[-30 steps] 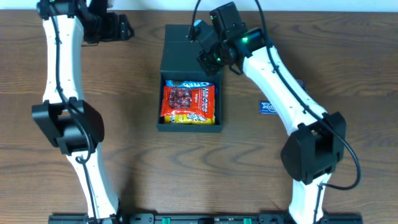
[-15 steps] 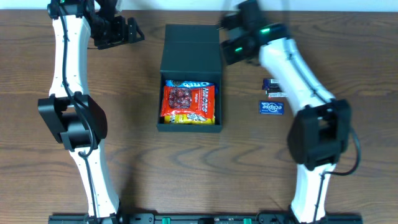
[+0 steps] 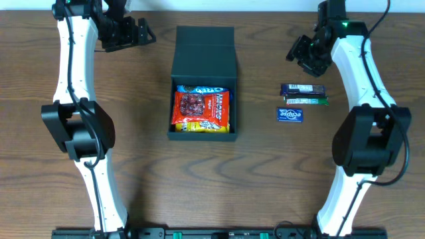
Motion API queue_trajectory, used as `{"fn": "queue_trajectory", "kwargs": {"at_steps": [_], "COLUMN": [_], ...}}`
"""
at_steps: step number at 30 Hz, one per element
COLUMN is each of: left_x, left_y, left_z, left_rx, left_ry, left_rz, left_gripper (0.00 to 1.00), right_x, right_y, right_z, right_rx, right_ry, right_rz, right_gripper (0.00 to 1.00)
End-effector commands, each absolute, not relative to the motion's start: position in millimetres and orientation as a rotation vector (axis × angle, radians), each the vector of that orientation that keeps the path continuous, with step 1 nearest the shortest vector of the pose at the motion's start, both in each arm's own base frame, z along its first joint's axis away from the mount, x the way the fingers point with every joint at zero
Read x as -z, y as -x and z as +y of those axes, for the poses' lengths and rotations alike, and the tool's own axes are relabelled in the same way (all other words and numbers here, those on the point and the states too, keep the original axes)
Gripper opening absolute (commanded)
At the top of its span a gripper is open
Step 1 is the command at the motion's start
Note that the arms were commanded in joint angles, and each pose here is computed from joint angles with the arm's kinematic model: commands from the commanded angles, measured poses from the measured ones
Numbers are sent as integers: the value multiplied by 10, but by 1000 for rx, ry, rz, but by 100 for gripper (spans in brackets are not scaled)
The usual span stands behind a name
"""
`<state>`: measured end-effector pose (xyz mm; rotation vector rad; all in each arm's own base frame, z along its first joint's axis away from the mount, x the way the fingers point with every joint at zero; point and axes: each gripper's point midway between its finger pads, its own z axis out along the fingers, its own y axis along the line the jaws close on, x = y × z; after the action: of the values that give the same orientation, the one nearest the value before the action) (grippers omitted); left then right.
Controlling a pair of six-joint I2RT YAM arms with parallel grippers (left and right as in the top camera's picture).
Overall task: Pack container
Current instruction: 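Lower the right gripper onto the dark chocolate bar to grasp it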
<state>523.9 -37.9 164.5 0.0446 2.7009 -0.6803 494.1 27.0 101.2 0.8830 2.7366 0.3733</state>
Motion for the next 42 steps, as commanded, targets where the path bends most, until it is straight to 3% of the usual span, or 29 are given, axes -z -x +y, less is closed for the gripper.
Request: {"fn": "queue_trajectory", "kwargs": {"at_steps": [1, 8, 13, 19, 42], "left_x": [-1578, -1578, -1578, -1577, -1575], "left_y": [-5234, -5234, -5234, -5234, -5235], "left_z": [-390, -392, -392, -392, -387], "left_rx": [699, 699, 699, 698, 694], "left_ry": [-25, -26, -26, -26, -26], "left_rz": [2716, 2716, 2716, 2716, 2717], "left_gripper": [95, 96, 97, 98, 98], "right_x": [-820, -811, -702, -465, -69], "right_y": [-4972, -5019, -4875, -4766, -4609], "right_z": [320, 344, 230, 207, -12], "right_rx": [-461, -423, -324, -257, -150], "right_ry": [-1158, -1149, -1479, -1648, -1773], "right_rz": [2691, 2670, 2588, 2578, 2617], "right_gripper": [82, 83, 83, 82, 77]}}
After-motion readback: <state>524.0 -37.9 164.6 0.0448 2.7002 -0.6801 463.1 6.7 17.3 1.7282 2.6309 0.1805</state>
